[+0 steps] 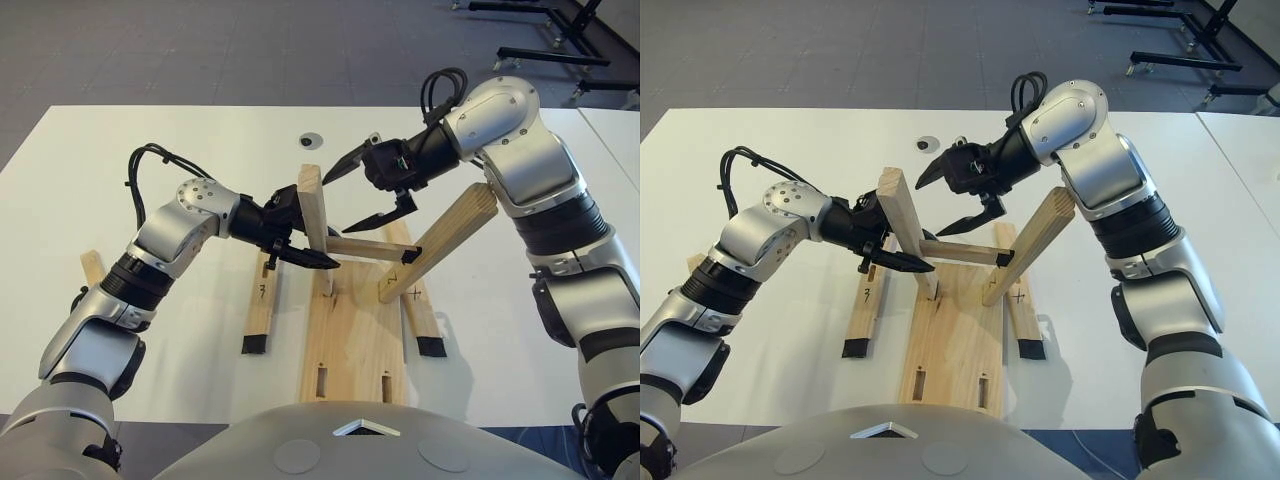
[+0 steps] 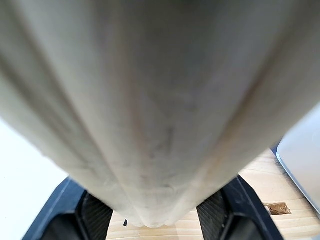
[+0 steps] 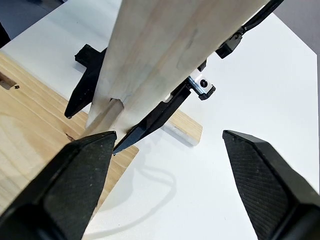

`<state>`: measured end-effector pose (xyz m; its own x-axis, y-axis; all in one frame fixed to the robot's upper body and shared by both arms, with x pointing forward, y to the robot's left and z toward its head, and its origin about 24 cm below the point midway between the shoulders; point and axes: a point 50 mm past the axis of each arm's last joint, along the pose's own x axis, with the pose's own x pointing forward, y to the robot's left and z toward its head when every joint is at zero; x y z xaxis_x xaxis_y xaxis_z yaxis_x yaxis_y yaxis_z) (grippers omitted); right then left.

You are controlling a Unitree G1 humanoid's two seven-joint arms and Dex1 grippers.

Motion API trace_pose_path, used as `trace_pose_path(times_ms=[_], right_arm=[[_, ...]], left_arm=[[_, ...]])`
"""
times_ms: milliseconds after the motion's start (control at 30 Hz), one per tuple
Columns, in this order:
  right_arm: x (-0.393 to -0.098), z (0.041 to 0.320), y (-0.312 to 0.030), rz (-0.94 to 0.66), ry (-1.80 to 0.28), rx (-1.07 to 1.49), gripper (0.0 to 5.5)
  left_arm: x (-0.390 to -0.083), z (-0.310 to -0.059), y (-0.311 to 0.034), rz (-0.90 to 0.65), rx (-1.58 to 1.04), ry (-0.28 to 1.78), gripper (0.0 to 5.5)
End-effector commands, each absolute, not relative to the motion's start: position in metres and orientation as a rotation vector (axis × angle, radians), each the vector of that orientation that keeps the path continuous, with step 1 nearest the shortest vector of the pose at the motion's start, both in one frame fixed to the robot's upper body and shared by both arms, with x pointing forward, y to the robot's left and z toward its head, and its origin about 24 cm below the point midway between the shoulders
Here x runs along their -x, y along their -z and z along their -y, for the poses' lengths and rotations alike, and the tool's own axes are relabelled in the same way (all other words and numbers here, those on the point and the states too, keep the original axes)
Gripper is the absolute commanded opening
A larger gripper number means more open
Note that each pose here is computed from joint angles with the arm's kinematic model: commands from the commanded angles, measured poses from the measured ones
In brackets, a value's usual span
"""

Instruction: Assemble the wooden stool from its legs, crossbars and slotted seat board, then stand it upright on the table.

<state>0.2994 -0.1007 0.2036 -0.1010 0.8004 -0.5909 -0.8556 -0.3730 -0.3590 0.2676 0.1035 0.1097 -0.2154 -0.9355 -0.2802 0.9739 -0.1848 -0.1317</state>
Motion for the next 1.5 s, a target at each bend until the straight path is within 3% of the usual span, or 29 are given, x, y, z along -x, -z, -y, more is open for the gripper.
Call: trace_pose_path(times_ms=[33, 733, 1100, 1133, 1333, 1500], right_arm=[[-0.295, 0.088, -0.197, -0.071, -1.807, 0.806, 3.92], [-0.285, 0.093, -0.162, -0.296, -1.875, 0.939, 3.92], [-0.281, 0.097, -0.140, -0.518, -1.896, 0.922, 3.92], [-0.281, 0.096, -0.140, -0.517, -1.895, 0.918, 3.92], [-0.280, 0.094, -0.138, -0.497, -1.880, 0.908, 3.92], [-0.278, 0.087, -0.153, -0.375, -1.865, 0.857, 3.92]], left_arm=[[-0.234, -0.115, -0.041, -0.788, -0.202, 1.785, 2.03], [-0.235, -0.114, -0.036, -0.790, -0.204, 1.780, 2.03], [-0.233, -0.112, -0.041, -0.775, -0.196, 1.793, 2.03], [-0.233, -0.112, -0.042, -0.764, -0.194, 1.794, 2.39], [-0.236, -0.112, -0.041, -0.775, -0.264, 1.771, 3.34], [-0.239, -0.116, -0.045, -0.745, -0.271, 1.745, 4.15]])
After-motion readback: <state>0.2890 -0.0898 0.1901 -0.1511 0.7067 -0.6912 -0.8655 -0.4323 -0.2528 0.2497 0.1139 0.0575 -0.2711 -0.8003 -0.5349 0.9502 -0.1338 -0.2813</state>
